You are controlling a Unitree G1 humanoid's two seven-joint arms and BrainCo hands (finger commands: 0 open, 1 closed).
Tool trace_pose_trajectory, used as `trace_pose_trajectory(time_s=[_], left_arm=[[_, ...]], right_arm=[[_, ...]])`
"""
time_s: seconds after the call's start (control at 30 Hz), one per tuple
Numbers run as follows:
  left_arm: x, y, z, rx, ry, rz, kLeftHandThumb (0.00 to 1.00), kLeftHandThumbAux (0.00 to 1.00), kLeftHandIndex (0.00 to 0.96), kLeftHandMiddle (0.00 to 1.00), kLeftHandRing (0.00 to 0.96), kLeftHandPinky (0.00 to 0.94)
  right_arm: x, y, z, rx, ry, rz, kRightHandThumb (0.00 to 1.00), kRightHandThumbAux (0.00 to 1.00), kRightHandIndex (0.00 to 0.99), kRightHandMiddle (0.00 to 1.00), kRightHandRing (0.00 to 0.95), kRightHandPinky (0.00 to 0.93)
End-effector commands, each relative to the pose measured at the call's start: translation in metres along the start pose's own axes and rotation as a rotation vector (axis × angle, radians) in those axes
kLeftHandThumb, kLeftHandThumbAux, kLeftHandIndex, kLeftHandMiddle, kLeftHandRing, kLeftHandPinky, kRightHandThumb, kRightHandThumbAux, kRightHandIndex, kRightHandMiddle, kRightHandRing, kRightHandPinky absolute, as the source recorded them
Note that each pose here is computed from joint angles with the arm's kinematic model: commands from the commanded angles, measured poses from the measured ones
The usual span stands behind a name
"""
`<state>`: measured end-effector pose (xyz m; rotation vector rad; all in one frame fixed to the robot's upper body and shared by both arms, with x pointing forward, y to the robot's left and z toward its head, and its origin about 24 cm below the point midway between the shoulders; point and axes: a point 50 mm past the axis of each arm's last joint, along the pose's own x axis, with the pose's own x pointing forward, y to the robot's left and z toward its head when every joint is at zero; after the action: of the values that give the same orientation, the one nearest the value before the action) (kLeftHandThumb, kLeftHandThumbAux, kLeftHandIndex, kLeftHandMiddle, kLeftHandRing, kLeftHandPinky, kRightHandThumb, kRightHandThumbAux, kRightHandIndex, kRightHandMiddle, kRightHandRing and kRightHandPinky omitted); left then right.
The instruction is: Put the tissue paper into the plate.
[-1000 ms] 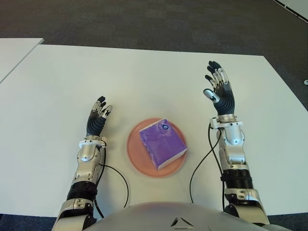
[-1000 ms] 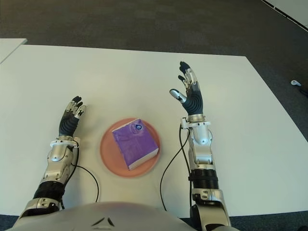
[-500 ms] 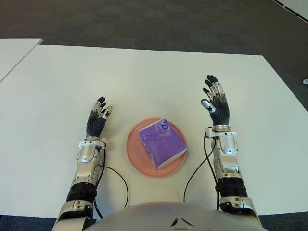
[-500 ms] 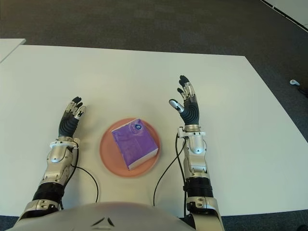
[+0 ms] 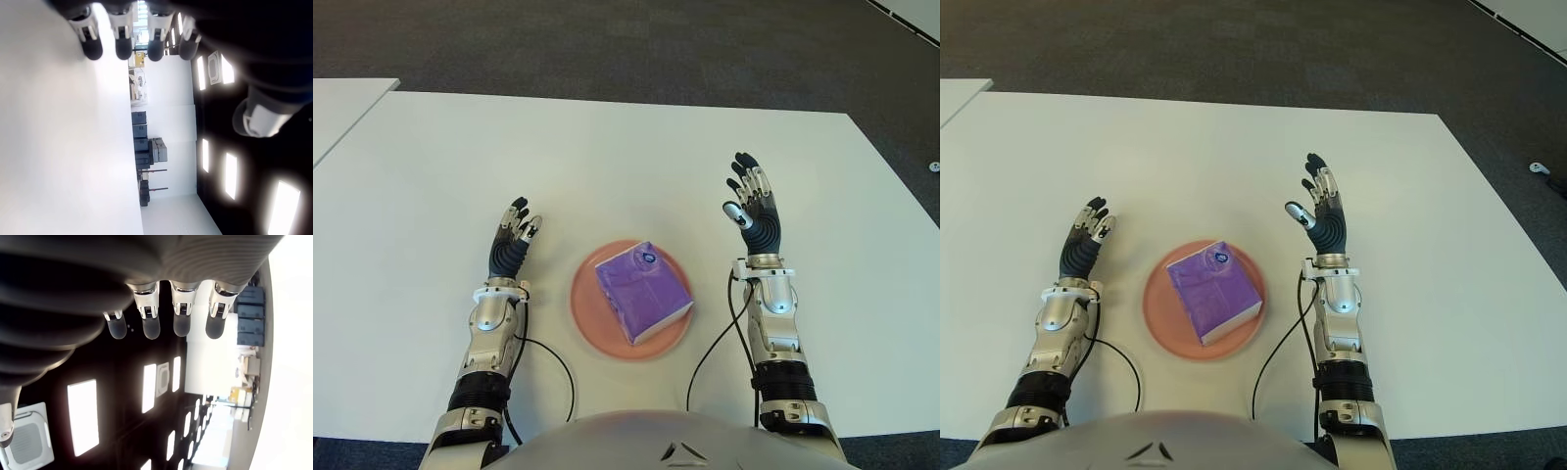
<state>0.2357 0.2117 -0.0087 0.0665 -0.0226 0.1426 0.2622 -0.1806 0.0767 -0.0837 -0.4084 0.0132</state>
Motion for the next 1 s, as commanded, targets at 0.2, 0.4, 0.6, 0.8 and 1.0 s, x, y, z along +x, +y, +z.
trace_pose_trajectory(time_s=[0.2, 0.4, 0.6, 0.8, 1.0], left_arm=[[-0.008, 0.001, -0.012, 0.001, 0.062, -0.003, 0.0, 0.46, 0.0, 0.0, 0.0, 0.0], [-0.008, 0.001, -0.012, 0.003, 0.063, 0.001, 0.0, 0.461, 0.0, 0.0, 0.0, 0.0], [-0.008, 0.002, -0.012, 0.002, 0.06, 0.004, 0.0, 0.466, 0.0, 0.0, 0.0, 0.0], [-0.009, 0.003, -0.012, 0.002, 0.054, -0.003, 0.0, 0.469, 0.0, 0.0, 0.0, 0.0], [-0.009, 0.003, -0.011, -0.001, 0.049, -0.005, 0.0, 0.469, 0.0, 0.0, 0.0, 0.0]], right_arm=[[0.0, 0.001, 0.0, 0.01, -0.004, -0.004, 0.0, 0.489, 0.0, 0.0, 0.0, 0.0], [-0.044, 0.016, -0.072, -0.027, 0.377, -0.128, 0.009, 0.462, 0.0, 0.0, 0.0, 0.0], [-0.046, 0.017, -0.087, -0.003, 0.472, -0.16, 0.03, 0.443, 0.0, 0.0, 0.0, 0.0], [-0.054, 0.013, -0.128, 0.034, 0.742, -0.178, 0.007, 0.5, 0.0, 0.0, 0.0, 0.0], [-0.057, 0.018, -0.125, 0.06, 0.683, -0.179, 0.0, 0.512, 0.0, 0.0, 0.0, 0.0]])
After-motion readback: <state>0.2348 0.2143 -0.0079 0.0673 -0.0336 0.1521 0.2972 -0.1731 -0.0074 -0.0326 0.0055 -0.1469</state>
